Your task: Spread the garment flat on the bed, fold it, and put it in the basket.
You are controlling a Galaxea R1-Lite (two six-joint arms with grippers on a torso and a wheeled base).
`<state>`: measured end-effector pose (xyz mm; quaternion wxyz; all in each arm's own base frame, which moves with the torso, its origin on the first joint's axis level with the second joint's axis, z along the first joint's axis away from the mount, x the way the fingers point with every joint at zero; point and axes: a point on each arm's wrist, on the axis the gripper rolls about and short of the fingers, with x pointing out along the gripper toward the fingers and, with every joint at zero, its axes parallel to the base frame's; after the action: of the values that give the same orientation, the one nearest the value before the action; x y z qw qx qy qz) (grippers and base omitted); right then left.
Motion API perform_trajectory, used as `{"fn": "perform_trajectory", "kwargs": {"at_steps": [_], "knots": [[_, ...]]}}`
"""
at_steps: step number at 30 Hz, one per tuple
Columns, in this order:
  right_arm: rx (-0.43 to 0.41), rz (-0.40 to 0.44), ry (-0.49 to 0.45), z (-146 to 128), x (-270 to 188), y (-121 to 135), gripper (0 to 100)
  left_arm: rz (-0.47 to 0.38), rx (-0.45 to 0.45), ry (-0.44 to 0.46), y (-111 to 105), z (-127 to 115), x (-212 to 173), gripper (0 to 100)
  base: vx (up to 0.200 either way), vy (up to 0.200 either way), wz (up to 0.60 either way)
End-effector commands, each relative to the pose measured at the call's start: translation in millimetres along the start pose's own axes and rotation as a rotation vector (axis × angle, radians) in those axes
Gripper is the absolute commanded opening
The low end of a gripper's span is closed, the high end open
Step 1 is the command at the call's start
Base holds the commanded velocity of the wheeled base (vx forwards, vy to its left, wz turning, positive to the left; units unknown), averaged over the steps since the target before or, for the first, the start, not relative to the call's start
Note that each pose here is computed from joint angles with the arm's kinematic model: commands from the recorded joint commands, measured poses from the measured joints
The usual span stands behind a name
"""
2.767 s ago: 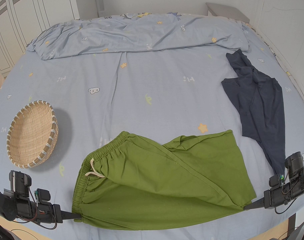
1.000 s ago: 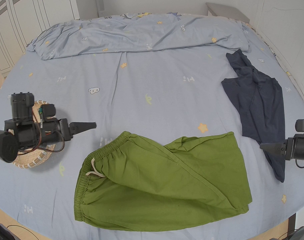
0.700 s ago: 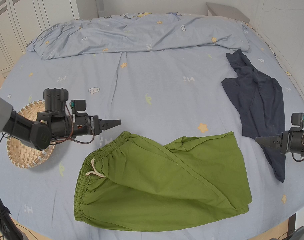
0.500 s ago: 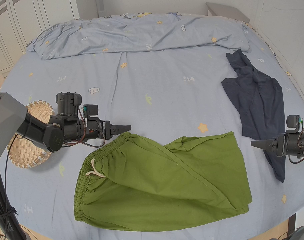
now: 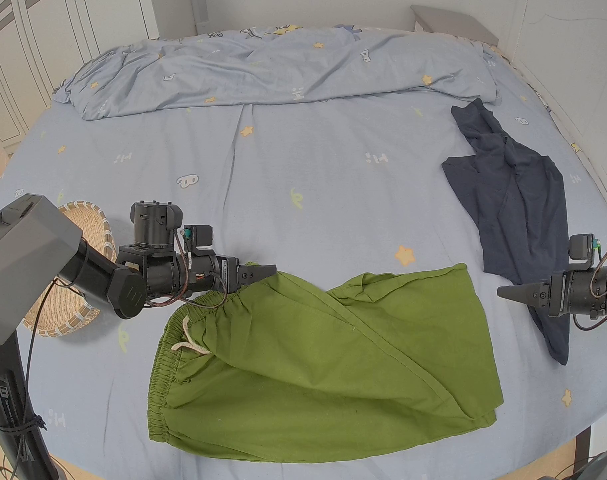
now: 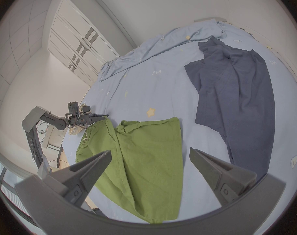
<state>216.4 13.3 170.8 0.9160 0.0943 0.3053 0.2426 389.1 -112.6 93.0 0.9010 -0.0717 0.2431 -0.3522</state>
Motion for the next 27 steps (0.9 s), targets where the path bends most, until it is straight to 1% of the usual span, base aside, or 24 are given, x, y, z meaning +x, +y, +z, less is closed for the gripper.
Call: {"fn": "perform_trajectory", "kwargs": {"at_steps": [1, 2, 5, 7, 15, 19, 21, 22, 23, 24, 27], "knots": [[0.006, 0.0, 0.01, -1, 3, -2, 100, 0.001, -0.017, 0.029, 0, -8, 1, 100, 0.0, 0.0, 0.0], [0.007, -0.002, 0.01, -1, 3, -2, 100, 0.002, -0.018, 0.025, 1, -7, 0, 0, 0.0, 0.0, 0.0], [0.008, -0.003, 0.009, -1, 2, -2, 100, 0.005, -0.021, 0.021, 1, -6, -3, 0, 0.0, 0.0, 0.0], [0.009, -0.004, 0.009, -1, 2, -3, 100, 0.005, -0.018, 0.007, -1, -1, -8, 0, 0.0, 0.0, 0.0], [0.007, -0.002, 0.01, -1, 3, -2, 100, 0.009, -0.02, 0.0, 0, 1, -10, 0, 0.0, 0.0, 0.0], [0.008, -0.003, 0.009, -1, 2, -2, 100, 0.009, -0.016, -0.026, -4, 9, -18, 0, 0.0, 0.0, 0.0], [0.01, -0.005, 0.009, -1, 2, -3, 100, 0.011, -0.029, -0.072, -10, 24, -32, 0, 0.0, 0.0, 0.0], [0.01, -0.007, 0.009, -1, 2, -3, 100, 0.012, -0.031, -0.078, -10, 26, -34, 0, 0.0, 0.0, 0.0], [0.01, -0.006, 0.011, -1, 2, -3, 100, 0.019, -0.044, -0.115, -11, 36, -46, 0, 0.0, 0.0, 0.0], [0.011, -0.006, 0.013, -2, 2, -3, 100, 0.02, -0.047, -0.121, -11, 38, -48, 0, 0.0, 0.0, 0.0], [0.024, -0.004, 0.039, -7, 7, -5, 100, 0.036, -0.064, -0.197, -12, 54, -73, 0, 0.0, 0.0, 0.0]]}}
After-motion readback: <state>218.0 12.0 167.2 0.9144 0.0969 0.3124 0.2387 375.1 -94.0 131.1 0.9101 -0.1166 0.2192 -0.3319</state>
